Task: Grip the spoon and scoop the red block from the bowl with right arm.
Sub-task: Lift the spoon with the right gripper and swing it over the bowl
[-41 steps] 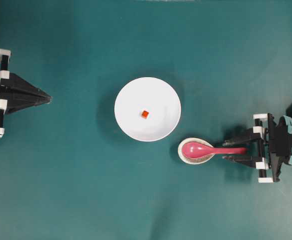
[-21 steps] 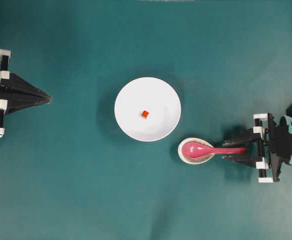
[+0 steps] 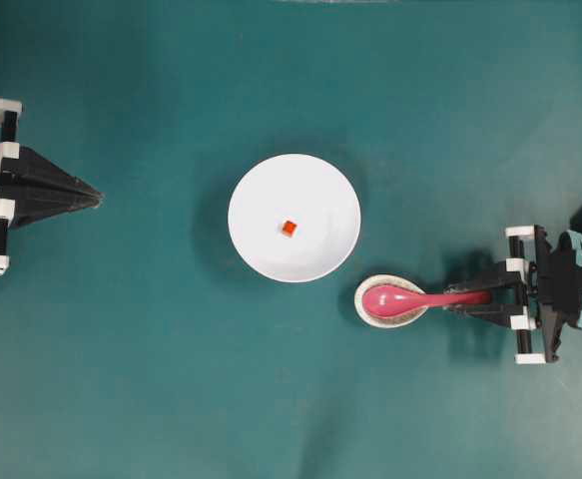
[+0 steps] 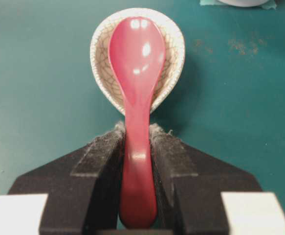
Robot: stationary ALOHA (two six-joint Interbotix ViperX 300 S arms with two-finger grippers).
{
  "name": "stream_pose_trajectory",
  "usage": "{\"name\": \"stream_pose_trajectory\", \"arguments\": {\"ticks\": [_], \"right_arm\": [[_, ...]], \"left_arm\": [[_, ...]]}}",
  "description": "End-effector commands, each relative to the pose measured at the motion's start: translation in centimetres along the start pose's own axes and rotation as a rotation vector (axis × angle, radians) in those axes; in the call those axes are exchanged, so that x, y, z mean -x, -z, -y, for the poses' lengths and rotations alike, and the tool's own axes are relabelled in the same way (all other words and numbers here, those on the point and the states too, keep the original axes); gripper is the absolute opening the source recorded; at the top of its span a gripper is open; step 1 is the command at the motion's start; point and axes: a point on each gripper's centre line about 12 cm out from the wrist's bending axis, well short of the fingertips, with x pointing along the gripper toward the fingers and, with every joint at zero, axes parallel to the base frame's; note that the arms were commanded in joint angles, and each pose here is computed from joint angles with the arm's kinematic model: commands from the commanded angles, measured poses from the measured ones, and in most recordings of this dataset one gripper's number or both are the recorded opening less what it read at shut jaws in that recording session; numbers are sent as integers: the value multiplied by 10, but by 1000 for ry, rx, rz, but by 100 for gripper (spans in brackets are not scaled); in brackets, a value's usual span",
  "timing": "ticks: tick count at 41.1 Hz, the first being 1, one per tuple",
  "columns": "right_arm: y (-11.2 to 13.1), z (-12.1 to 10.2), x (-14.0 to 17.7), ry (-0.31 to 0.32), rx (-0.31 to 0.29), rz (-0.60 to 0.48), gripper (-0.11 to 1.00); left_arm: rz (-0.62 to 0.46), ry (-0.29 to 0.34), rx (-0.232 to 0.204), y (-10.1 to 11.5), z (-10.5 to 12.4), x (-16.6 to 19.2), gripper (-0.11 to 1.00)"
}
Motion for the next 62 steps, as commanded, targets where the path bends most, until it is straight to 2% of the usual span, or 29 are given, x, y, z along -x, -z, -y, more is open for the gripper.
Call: {"name": "stream_pose_trajectory", "arguments": {"ticks": [1, 11, 24, 35, 48, 62], "right_arm": [[-4, -3, -1, -11, -9, 24, 24], [-14, -2, 4, -21, -37, 61, 24], [-36, -2, 15, -55, -98, 106, 24], [-60, 2, 18, -57, -132, 129, 24], [-100, 23, 17, -8, -135, 122, 24], [-151, 46, 20, -9, -99, 42, 24]], "left_arm": [[21, -3, -4, -10, -1, -1, 0], [3, -3, -4, -8, -1, -1, 0], [0, -3, -4, -7, -1, -1, 0], [0, -3, -4, -7, -1, -1, 0], [-14, -3, -4, -6, -1, -1, 0], [-40, -3, -4, -3, -1, 0, 0]]}}
